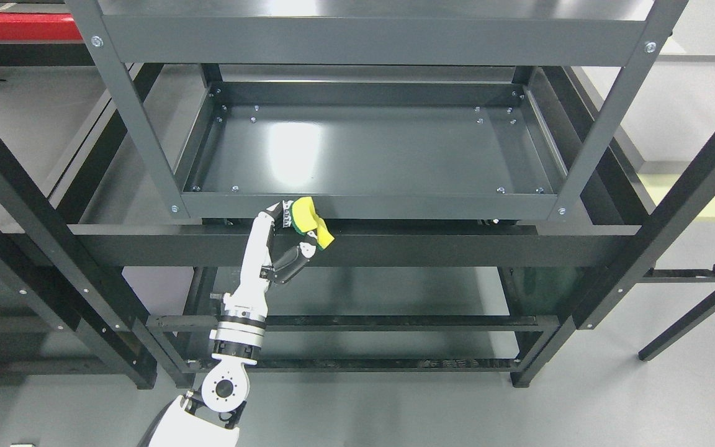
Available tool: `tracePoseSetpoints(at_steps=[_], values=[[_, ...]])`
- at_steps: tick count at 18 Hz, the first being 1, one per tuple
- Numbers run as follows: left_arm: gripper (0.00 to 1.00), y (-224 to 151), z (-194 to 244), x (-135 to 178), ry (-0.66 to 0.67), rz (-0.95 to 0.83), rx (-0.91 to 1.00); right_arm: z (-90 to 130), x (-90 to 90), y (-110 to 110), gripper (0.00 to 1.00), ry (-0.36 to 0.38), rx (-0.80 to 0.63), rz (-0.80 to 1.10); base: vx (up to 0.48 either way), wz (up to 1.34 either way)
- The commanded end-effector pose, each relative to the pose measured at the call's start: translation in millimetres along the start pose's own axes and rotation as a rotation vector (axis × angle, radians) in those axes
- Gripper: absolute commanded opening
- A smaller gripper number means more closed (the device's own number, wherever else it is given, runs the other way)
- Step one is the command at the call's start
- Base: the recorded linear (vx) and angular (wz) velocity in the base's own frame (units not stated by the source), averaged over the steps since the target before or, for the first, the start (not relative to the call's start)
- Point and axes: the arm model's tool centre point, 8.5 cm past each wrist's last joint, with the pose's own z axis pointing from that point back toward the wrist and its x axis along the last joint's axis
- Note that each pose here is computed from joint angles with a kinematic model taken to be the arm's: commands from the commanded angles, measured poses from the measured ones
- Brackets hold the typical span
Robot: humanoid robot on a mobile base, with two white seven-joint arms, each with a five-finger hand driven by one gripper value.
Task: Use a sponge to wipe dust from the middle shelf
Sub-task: 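Withdraw the left hand holding the sponge down in front of the shelf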
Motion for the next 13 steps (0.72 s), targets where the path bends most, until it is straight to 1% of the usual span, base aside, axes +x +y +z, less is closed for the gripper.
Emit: tracePoseSetpoints(at_steps=[1, 3, 6, 13], values=[[0.00, 22, 6, 2, -0.008, 0.038, 0.067, 0, 9.5, -10, 1.00, -0.022, -0.015, -0.003, 0.000, 0.00], [0.00, 33, 13, 0, -0.017, 0.037, 0.100, 0, 9.5, -10, 1.00, -0.022, -0.015, -0.003, 0.000, 0.00], [0.00, 45, 13, 7, -0.036, 0.064, 0.138, 0, 9.5, -10, 1.00, -0.022, -0.015, -0.003, 0.000, 0.00], [0.00, 56, 1, 14, -0.023, 0.071, 0.153, 0, 9.5, -10, 1.00, -0.022, -0.015, -0.003, 0.000, 0.00]])
